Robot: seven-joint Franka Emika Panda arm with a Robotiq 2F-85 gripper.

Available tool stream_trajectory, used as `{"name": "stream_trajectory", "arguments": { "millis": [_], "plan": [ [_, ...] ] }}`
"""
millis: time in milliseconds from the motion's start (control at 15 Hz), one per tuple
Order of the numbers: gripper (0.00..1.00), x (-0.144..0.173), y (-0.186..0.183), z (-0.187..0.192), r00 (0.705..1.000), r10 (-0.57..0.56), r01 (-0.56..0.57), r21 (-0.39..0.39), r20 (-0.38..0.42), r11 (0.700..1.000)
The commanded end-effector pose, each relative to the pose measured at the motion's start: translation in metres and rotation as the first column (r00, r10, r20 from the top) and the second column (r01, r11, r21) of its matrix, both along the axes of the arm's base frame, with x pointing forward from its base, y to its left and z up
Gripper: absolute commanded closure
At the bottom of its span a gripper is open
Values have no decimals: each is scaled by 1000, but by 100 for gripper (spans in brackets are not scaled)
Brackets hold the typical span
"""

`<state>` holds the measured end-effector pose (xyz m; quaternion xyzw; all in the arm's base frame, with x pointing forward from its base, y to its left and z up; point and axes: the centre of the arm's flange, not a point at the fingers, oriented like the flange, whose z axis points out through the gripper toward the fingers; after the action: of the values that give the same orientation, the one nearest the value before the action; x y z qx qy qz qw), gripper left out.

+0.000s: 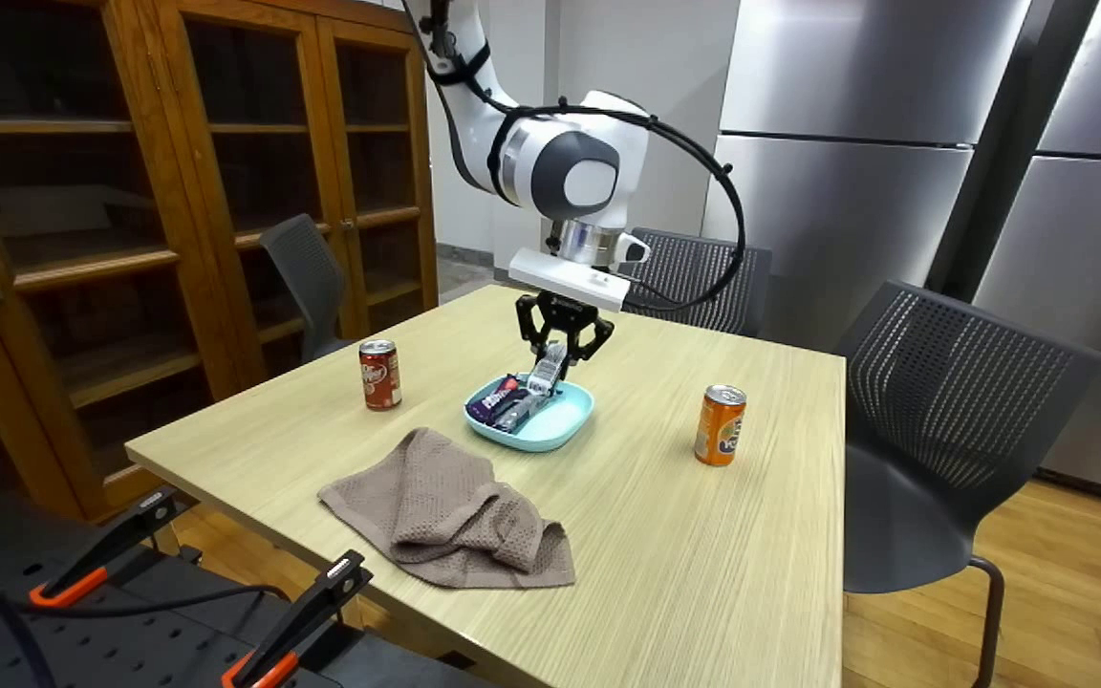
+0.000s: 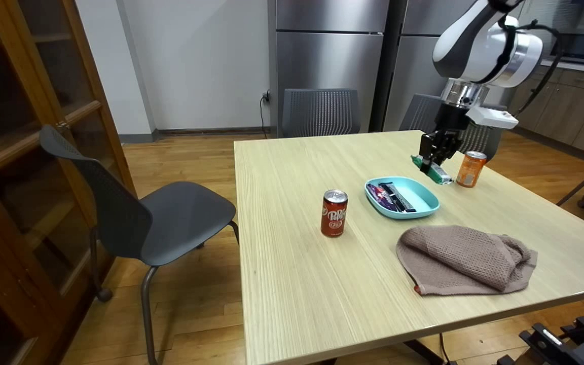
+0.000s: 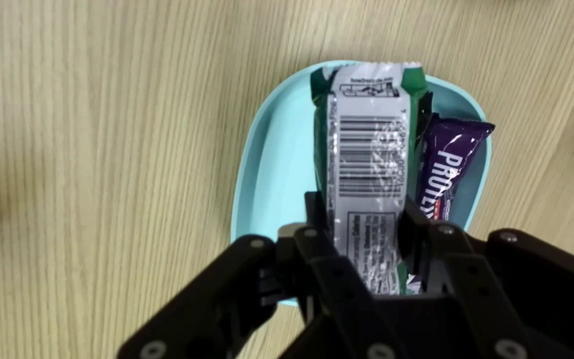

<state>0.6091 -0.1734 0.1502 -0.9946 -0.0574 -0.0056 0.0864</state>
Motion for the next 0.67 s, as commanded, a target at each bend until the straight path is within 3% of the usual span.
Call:
{"name": "stream_trajectory", "arguments": {
  "millis": [0,600],
  "plan": [
    [88,37,4,-23,995,-101,101,-5,-4,995],
    [88,55,4,-67,988,-151,150,-28,-21,988]
  ]
}}
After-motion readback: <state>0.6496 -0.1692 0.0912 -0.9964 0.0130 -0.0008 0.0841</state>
